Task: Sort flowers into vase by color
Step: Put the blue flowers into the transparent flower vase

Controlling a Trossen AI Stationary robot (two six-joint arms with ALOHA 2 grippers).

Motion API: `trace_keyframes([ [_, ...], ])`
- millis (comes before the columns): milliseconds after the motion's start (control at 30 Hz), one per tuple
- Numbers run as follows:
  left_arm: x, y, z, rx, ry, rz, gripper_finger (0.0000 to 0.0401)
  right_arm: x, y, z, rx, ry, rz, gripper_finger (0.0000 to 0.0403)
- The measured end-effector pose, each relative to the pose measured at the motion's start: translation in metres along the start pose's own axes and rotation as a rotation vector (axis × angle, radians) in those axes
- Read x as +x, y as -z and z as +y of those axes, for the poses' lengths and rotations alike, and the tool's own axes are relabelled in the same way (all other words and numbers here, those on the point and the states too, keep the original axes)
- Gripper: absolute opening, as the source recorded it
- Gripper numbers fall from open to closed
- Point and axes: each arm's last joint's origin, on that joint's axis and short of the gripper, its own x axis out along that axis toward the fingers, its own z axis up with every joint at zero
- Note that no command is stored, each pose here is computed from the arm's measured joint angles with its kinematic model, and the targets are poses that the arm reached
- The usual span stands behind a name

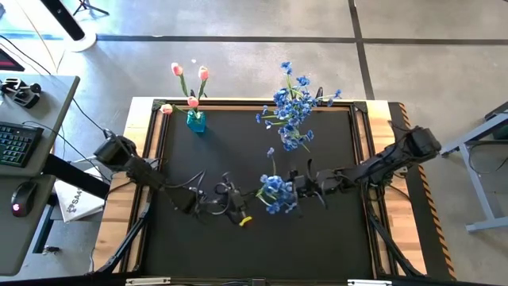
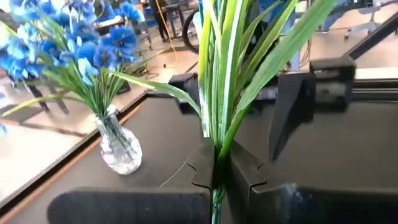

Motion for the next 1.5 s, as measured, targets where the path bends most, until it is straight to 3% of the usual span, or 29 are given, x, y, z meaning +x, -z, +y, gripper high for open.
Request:
trace_keyframes([
  [267,0.015,-0.003,0.008,-0.038,0.032,-0.029,0.0005,0.028,-0.016,0.007,-0.064,0.003,-0.045,0.023],
  [533,0.021,-0.007,0.011,-0.085,0.114,-0.055,0.0005,0.04,-0.023,0.012,-0.124,0.007,-0.075,0.018],
  [800,0.021,-0.005,0.011,-0.084,0.117,-0.039,0.0006,0.04,-0.023,0.013,-0.123,-0.009,-0.072,0.008],
  [967,0.022,-0.001,0.013,-0.126,0.136,0.018,0.0047,0.039,-0.018,0.009,-0.093,-0.026,-0.052,0.001],
  [1233,0.003,-0.001,0.028,-0.089,0.116,0.186,0.0132,0.011,0.01,-0.013,0.012,0.022,-0.124,0.0005],
  [1367,0.0,0.006,0.031,-0.09,0.099,0.254,0.0146,-0.007,0.017,-0.016,0.027,0.013,-0.217,0.0008],
  [1500,0.01,0.016,0.021,-0.029,0.112,0.231,0.0148,-0.014,0.018,-0.016,0.026,-0.011,-0.253,0.0006],
])
